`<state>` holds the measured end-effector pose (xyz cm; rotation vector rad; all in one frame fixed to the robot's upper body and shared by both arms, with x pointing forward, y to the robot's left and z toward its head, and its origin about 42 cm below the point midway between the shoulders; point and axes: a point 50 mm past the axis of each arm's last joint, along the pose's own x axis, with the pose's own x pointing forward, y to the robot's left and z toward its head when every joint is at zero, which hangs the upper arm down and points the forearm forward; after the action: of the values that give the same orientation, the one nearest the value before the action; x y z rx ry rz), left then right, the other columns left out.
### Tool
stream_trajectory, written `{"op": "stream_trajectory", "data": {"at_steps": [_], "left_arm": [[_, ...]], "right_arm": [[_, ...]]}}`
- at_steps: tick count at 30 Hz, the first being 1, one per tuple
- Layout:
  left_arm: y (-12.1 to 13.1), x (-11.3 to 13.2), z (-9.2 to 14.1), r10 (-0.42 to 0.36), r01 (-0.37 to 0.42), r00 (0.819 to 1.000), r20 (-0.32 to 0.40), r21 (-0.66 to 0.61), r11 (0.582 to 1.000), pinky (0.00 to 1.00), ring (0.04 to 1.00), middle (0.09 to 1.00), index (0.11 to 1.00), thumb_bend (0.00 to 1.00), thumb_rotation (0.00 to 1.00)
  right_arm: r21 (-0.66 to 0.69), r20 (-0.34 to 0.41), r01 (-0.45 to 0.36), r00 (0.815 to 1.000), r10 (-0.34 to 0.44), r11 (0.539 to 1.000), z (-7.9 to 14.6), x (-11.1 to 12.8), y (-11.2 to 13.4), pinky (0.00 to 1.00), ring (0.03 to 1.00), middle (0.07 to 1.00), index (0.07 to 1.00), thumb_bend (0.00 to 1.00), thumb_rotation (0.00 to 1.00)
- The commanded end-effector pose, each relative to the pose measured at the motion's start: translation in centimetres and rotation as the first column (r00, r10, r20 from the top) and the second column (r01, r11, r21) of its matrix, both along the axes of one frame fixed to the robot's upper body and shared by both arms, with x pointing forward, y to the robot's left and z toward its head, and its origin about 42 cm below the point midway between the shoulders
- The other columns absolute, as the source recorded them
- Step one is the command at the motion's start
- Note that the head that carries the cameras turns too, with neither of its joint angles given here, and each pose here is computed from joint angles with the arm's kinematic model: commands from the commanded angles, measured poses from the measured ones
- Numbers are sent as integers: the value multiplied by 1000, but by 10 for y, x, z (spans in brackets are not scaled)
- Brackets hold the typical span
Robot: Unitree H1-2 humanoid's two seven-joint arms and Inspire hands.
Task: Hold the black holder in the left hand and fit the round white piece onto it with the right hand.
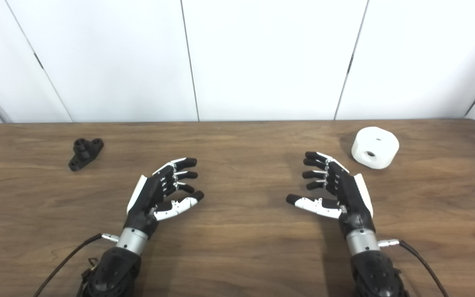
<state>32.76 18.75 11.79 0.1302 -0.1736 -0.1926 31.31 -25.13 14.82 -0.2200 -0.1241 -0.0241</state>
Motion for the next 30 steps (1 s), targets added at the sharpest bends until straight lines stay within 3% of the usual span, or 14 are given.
{"op": "stream_trajectory", "data": {"at_steps": [1,16,21,26,30], "left_arm": [[1,1,0,0,0,999,32,-13,1000,569,739,819,764,643,0],[0,3,0,5,-5,999,36,-8,1000,556,726,811,765,650,0],[-14,3,-4,-2,2,1000,21,-8,1000,591,740,812,768,663,0],[-30,5,-9,-6,6,1000,16,-12,1000,543,734,829,769,653,0],[-38,6,-13,-7,7,1000,14,-21,1000,563,747,836,774,641,0]], "right_arm": [[-11,99,-13,995,14,1000,18,4,2,548,665,752,749,754,3],[-8,103,-18,995,19,1000,17,4,1,530,655,755,751,746,0],[-11,95,-21,995,22,1000,13,5,-12,525,650,751,741,760,44],[4,64,-9,998,9,1000,11,3,-26,532,657,753,745,765,77],[20,41,6,999,-7,1000,16,1,-29,592,682,761,757,760,46]]}}
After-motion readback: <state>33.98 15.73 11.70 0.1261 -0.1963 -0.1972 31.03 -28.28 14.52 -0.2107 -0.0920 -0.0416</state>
